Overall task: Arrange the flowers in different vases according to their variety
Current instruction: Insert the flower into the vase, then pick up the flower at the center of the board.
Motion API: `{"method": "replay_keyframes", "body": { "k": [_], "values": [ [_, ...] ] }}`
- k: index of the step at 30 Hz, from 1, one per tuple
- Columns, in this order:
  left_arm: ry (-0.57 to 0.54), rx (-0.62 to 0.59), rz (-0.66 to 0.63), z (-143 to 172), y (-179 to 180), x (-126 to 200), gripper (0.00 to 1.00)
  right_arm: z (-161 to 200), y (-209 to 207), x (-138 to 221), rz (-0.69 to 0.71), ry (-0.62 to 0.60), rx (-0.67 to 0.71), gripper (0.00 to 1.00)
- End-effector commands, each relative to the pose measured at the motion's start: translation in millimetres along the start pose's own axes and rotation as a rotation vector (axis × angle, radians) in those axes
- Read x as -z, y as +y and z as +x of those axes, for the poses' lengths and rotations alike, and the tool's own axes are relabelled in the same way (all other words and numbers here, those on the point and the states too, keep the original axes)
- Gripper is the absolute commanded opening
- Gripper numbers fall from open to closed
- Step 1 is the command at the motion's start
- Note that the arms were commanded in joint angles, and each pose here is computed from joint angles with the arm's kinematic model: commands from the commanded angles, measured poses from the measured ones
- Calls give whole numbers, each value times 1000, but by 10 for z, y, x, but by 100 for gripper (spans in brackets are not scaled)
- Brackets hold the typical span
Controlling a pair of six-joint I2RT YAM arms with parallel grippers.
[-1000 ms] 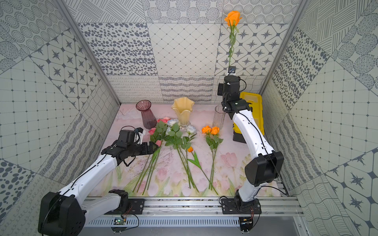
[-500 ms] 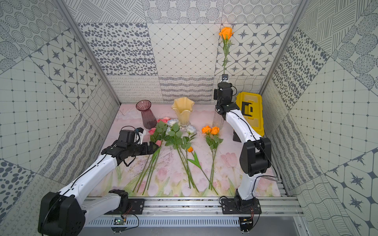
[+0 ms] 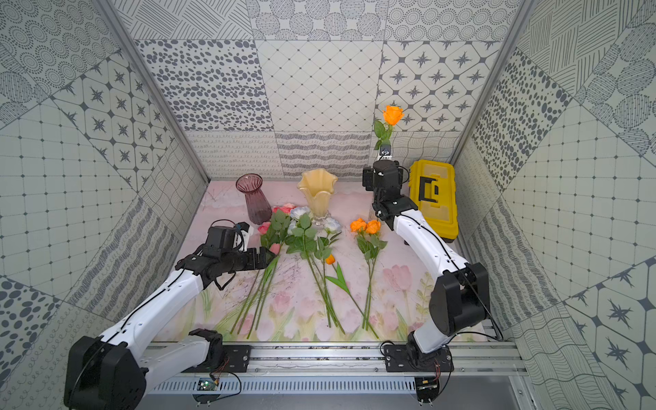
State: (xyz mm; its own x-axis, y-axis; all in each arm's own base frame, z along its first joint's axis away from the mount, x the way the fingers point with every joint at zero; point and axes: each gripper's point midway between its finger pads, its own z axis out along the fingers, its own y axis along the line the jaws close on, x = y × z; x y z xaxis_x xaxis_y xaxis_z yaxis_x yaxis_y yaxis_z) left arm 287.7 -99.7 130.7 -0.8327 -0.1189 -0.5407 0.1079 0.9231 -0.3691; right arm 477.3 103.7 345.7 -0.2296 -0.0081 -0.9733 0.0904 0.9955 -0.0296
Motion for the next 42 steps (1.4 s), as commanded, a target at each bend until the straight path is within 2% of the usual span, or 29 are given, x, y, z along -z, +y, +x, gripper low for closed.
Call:
{"method": "replay_keyframes", "body": {
  "k": [1, 8, 11, 16, 25, 33, 42],
  "values": [
    [42, -38, -96, 78, 88, 59, 96, 60, 74, 252, -51, 44, -40, 82],
    [134, -33, -197, 255, 242, 44, 87, 474, 212, 624, -140, 152, -96, 82],
    [169, -32, -269, 281, 361, 37, 78, 631, 232, 714, -162, 188, -120, 82],
    [277, 0, -301, 456, 445, -56, 62, 776, 269, 795, -181, 226, -120, 82],
    [378, 116, -286, 616, 566, -193, 56, 793, 253, 897, -196, 239, -137, 82],
    [439, 112, -308, 640, 666, -328, 43, 866, 182, 966, -183, 244, -148, 82],
    [486, 124, -307, 713, 688, -423, 37, 929, 151, 984, -173, 253, -149, 82]
  ]
}}
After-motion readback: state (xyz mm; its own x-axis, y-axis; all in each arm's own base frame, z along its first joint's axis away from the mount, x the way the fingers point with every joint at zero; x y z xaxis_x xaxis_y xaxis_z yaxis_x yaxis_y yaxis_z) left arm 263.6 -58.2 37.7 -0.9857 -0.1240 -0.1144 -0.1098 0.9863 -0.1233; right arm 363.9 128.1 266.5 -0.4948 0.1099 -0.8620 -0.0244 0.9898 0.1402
